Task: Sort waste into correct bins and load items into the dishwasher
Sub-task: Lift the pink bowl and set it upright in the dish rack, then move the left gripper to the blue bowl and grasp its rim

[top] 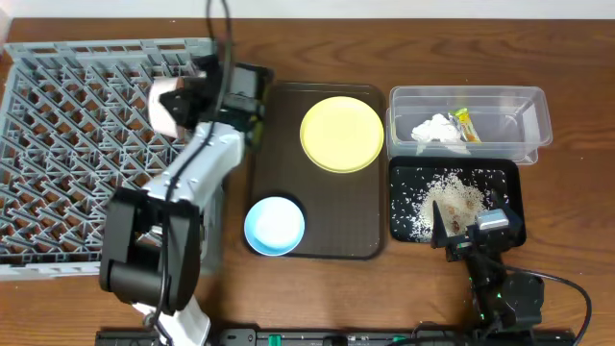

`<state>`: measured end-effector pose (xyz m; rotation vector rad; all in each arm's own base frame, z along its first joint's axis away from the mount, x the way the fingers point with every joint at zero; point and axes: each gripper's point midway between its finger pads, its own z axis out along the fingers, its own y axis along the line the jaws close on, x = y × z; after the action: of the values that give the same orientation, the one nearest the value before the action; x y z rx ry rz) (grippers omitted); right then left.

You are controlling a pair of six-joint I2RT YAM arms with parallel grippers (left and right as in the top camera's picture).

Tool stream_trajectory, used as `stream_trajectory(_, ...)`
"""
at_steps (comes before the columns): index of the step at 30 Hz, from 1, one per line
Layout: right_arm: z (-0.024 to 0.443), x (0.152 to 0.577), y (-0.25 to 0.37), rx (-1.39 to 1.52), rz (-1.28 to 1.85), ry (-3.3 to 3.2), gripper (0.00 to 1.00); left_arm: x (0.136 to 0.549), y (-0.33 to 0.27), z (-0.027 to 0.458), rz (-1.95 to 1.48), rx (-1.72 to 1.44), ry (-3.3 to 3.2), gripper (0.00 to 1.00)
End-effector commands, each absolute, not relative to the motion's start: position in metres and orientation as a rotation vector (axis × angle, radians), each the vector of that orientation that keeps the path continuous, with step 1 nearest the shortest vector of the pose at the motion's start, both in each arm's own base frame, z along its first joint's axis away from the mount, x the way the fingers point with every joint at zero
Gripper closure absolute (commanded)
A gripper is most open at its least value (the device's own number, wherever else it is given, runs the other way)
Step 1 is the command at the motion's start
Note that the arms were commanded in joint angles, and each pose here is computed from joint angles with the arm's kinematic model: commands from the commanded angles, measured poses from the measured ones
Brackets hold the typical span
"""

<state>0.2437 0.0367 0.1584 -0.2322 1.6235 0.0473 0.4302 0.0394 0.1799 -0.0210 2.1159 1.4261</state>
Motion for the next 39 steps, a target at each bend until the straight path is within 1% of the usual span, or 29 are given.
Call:
stream_trajectory(1,0.158,0.243,0.036,-0.222,0.056,1.623,0.01,0.427,0.022,0.206,1.317,-0.085,2.052,0.63)
stream_trajectory(2,0.158,0.243,0.036,-0.222,0.056,1.624,0.01,0.426,0.019,0.21,1.306,-0.083,2.045,0.58)
stream_trajectory(3,0.158,0.243,0.036,-0.222,0.056,1.623,0.01,0.425,0.015,0.213,1.294,-0.08,2.037,0.5)
stream_trajectory(5,0.158,0.243,0.036,-0.222,0.055,1.623,0.01,0.423,0.01,0.219,1.282,-0.068,2.032,0.4)
stream_trajectory(7,0.158,0.243,0.036,-0.222,0.055,1.623,0.01,0.417,0.005,0.224,1.248,-0.069,2.037,0.35)
stream_trajectory(9,0.158,0.243,0.036,-0.222,0.056,1.623,0.01,0.407,-0.006,0.217,1.096,-0.03,2.125,0.33)
stream_trajectory(12,0.158,0.243,0.036,-0.222,0.055,1.624,0.01,0.382,-0.036,0.193,0.67,-0.046,2.35,0.34)
stream_trajectory(14,0.158,0.243,0.036,-0.222,0.056,1.623,0.01,0.361,-0.057,0.186,0.366,-0.122,2.47,0.37)
stream_trajectory(16,0.158,0.243,0.036,-0.222,0.056,1.623,0.01,0.343,-0.078,0.187,0.138,-0.136,2.545,0.43)
stream_trajectory(18,0.158,0.243,0.036,-0.223,0.056,1.623,0.01,0.329,-0.096,0.189,-0.026,-0.1,2.597,0.44)
stream_trajectory(20,0.158,0.243,0.036,-0.222,0.056,1.623,0.01,0.306,-0.118,0.187,-0.206,-0.064,2.682,0.45)
stream_trajectory(22,0.158,0.243,0.036,-0.222,0.056,1.623,0.01,0.277,-0.119,0.174,-0.222,-0.083,2.812,0.46)
stream_trajectory(27,0.158,0.243,0.036,-0.222,0.055,1.623,0.01,0.238,-0.101,0.137,-0.082,-0.103,3.008,0.46)
stream_trajectory(31,0.158,0.243,0.036,-0.222,0.055,1.623,0.01,0.229,-0.088,0.108,0.022,-0.108,3.045,0.46)
stream_trajectory(39,0.158,0.243,0.036,-0.222,0.055,1.623,0.01,0.224,-0.086,0.061,0.061,-0.1,3.096,0.46)
